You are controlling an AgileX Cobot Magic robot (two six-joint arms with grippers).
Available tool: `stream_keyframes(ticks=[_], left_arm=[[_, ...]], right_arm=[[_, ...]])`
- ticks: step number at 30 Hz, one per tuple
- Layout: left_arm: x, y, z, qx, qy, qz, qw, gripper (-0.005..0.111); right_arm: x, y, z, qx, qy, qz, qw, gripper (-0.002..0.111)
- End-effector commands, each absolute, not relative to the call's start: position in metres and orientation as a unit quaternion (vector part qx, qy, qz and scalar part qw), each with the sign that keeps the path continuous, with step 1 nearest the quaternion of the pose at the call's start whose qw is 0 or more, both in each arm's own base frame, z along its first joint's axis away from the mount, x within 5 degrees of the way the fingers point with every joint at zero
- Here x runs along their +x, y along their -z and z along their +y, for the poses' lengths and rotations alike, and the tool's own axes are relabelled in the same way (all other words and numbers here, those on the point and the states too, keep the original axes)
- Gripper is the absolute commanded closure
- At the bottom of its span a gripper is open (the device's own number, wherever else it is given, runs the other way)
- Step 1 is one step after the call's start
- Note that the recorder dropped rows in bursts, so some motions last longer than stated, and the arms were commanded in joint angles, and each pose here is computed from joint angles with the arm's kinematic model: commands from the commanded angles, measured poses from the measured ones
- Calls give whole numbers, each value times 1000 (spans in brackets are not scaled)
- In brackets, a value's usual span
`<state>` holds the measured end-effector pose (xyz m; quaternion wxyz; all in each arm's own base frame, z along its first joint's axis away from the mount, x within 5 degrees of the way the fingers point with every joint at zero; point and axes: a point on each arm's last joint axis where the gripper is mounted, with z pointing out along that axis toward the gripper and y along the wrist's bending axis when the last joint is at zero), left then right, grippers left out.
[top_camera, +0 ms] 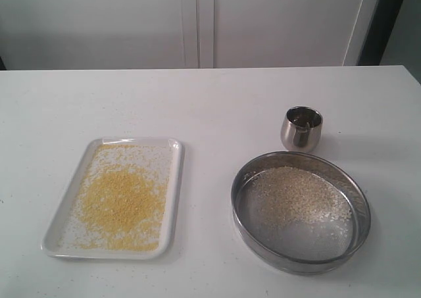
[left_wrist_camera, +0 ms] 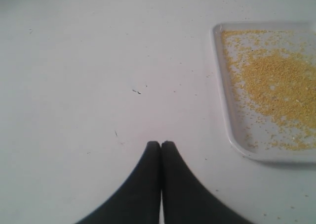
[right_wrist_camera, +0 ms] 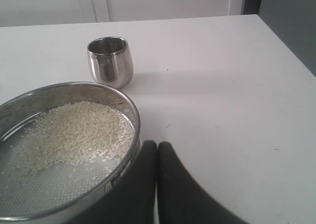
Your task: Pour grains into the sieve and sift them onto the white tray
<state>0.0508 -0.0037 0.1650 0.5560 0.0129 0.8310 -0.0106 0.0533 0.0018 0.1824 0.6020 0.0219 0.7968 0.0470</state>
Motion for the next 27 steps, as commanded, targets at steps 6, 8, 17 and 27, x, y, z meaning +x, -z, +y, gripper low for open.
stream_keyframes(ticks=[6, 8, 17, 27], left_arm=[[51, -165, -3, 10, 10, 829, 559, 107], [51, -165, -3, 10, 10, 829, 559, 107], [51, -165, -3, 10, 10, 829, 559, 107], [51, -165, -3, 11, 9, 828, 560, 107]], right_arm=[[53, -182, 1, 25, -45, 793, 607, 108], [53, -182, 1, 25, -45, 793, 607, 108], [53, -182, 1, 32, -50, 792, 607, 108], [53, -182, 1, 32, -50, 792, 607, 108]])
